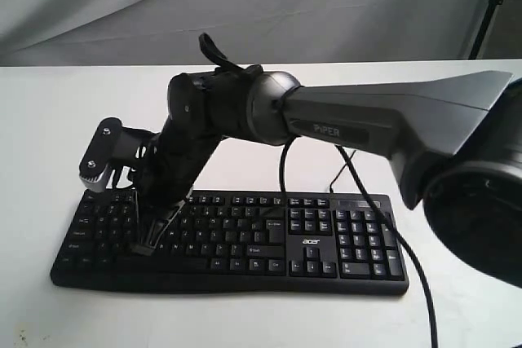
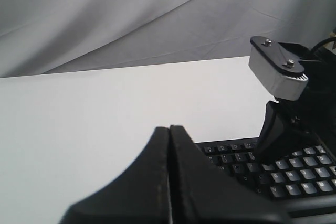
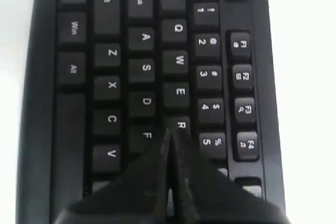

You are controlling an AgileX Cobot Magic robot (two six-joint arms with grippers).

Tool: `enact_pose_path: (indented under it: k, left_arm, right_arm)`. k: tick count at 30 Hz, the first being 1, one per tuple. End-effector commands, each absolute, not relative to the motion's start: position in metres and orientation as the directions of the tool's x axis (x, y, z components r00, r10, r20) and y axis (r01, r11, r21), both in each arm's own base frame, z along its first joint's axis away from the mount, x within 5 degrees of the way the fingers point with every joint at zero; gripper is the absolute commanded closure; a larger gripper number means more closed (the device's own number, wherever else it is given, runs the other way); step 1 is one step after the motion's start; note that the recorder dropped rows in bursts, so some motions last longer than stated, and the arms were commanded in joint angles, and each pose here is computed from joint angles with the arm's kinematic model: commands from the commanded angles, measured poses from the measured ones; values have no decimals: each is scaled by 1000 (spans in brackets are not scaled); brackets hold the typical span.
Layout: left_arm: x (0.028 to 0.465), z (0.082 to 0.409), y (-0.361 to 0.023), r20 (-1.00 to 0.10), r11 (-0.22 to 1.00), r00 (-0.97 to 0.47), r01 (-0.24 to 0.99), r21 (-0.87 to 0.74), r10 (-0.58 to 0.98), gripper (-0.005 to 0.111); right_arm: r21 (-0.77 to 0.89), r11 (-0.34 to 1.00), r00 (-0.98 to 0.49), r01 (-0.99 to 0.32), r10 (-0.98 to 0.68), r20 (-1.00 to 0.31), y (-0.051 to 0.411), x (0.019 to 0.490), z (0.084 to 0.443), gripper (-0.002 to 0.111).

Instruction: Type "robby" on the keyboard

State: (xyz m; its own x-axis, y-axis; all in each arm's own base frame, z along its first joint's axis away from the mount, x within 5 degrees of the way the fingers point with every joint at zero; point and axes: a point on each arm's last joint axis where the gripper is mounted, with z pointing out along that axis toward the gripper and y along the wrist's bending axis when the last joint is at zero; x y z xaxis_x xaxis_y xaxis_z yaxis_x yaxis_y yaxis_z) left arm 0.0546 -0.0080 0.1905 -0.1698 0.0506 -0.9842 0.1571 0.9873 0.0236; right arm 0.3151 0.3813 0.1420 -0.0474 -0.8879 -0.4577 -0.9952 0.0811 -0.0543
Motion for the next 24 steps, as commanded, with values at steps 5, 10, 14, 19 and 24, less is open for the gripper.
enact_pose_path:
  k: [5, 10, 14, 19, 24]
  left_arm:
    - [55, 190, -8, -985, 986, -165, 163, 26, 53, 107]
    - [55, 190, -8, -985, 986, -165, 163, 26, 53, 107]
    - [55, 190, -8, -985, 986, -165, 163, 26, 53, 107]
    - [55, 190, -8, -985, 986, -165, 163, 26, 53, 107]
    - [55, 190, -8, -985, 986, -165, 163, 26, 53, 107]
  right_arm:
    - [-101, 142, -80, -985, -883, -463, 350, 315, 149, 108]
    - [-113, 193, -118, -975, -873, -473, 325, 313, 152, 108]
    - [-104, 216, -144, -971, -873, -466, 313, 312, 152, 108]
    - [-100, 225, -157, -969, -876, -456, 305, 312, 148, 108]
    - [-85, 229, -167, -970, -877, -451, 305, 311, 147, 108]
